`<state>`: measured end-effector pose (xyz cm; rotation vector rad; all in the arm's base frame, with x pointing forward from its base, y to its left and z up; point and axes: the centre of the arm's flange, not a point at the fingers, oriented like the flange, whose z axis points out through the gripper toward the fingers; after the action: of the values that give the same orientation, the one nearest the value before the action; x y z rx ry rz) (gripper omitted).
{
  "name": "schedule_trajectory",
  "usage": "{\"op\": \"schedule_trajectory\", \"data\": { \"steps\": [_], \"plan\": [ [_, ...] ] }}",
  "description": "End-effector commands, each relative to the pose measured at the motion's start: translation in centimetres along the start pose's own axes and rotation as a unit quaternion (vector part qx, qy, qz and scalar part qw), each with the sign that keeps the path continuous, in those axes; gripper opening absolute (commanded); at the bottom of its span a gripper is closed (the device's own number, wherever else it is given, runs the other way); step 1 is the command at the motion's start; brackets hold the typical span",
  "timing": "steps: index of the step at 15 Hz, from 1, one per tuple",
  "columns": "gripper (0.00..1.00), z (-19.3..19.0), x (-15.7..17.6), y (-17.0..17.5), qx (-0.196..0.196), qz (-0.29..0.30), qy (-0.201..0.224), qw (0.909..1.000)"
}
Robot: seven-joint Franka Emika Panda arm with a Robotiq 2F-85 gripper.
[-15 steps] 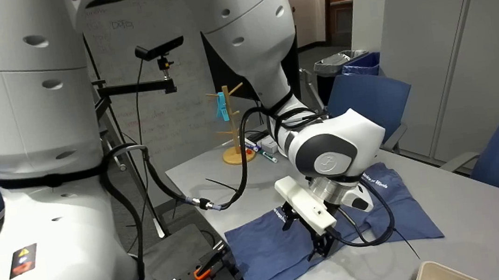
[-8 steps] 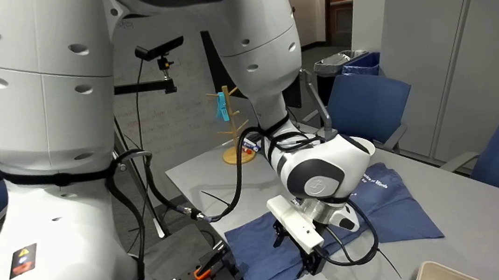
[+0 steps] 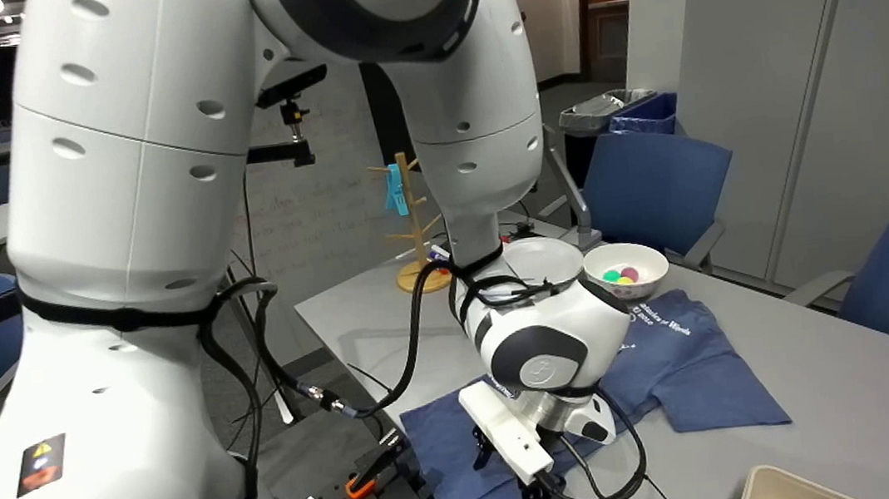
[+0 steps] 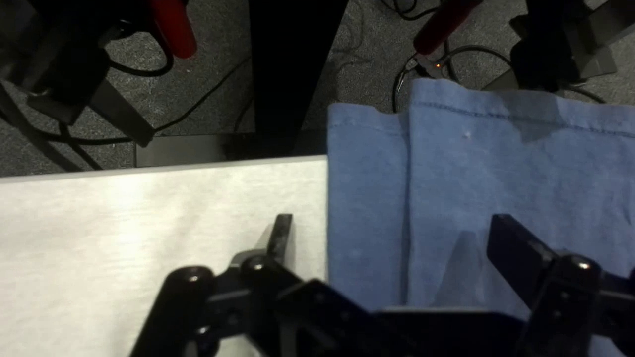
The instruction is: Fold the shirt
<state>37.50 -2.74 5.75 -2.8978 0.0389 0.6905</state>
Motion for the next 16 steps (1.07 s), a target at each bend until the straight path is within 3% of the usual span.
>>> {"op": "schedule_trajectory", "data": {
  "steps": [1, 3, 4, 13, 14, 16],
  "plan": [
    [1.0, 1.0, 0.9, 0.5, -0.007, 0.009, 0.016, 0.9998],
    [0.95, 1.0, 1.1, 0.5, -0.005, 0.014, 0.017, 0.9997],
    [0.75, 1.0, 1.1, 0.5, -0.003, 0.015, 0.018, 0.9997],
    [0.08, -0.2, 1.6, 0.6, 0.014, 0.021, 0.031, 0.9992],
    [0.02, -0.3, 1.6, 0.6, 0.013, 0.022, 0.03, 0.9992],
    [0.0, -0.7, 1.4, 0.0, 0.016, 0.022, 0.02, 0.9994]
  ]
}}
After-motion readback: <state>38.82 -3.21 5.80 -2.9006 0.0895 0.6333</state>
